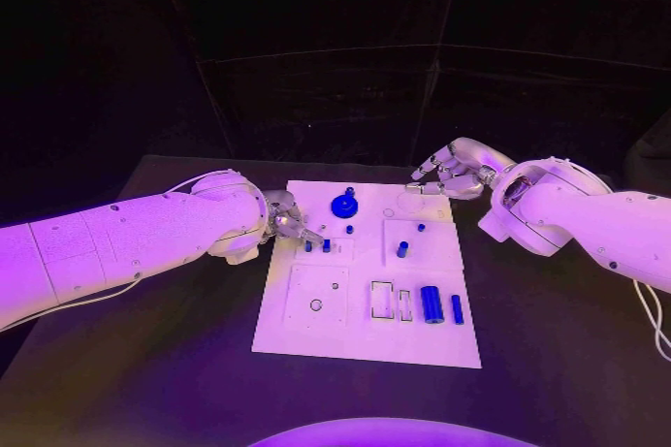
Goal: Assemble the parts on the task board
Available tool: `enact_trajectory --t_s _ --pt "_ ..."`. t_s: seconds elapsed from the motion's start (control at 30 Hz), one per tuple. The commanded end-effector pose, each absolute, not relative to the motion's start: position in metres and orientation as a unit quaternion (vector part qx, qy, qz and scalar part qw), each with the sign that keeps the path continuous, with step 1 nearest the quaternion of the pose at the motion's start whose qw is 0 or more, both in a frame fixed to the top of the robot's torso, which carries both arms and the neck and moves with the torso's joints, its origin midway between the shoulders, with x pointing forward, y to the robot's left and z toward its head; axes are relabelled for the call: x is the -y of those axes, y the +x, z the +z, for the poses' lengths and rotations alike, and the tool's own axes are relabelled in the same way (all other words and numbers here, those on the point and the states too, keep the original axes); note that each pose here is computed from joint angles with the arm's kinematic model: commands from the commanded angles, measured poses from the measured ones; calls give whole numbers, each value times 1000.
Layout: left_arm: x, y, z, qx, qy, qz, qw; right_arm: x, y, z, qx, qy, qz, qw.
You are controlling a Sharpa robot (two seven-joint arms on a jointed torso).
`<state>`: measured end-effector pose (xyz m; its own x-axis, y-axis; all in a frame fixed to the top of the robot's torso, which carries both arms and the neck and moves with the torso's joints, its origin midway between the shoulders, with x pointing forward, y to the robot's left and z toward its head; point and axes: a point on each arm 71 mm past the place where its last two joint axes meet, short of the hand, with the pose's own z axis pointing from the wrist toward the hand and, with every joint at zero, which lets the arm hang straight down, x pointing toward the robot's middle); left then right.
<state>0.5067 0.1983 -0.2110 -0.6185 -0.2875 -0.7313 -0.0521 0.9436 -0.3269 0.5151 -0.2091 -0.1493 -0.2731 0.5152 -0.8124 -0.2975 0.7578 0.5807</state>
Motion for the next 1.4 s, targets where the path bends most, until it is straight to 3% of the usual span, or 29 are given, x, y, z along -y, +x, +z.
enact_trajectory --t_s 0.03,0.23,0.4,0.6,0.77,1.07,1.4 --pt "-197 507 -208 -878 -112 -163 435 208 515 -147 -717 75 344 602" --pt "-204 507 -204 -862 -139 -194 448 209 515 -147 -717 75 344 602" --pt "-205 510 -195 -833 -170 -273 451 210 516 -147 -717 75 343 602" --pt "-194 513 -185 -795 -166 -356 462 210 516 -147 -717 76 343 602" --pt "-178 517 -177 -762 -105 -394 503 209 516 -147 -716 75 343 603" --pt "-150 521 -181 -740 54 -377 555 207 516 -148 -717 74 345 602" --pt "-134 525 -193 -742 156 -319 568 207 516 -147 -716 74 347 601"
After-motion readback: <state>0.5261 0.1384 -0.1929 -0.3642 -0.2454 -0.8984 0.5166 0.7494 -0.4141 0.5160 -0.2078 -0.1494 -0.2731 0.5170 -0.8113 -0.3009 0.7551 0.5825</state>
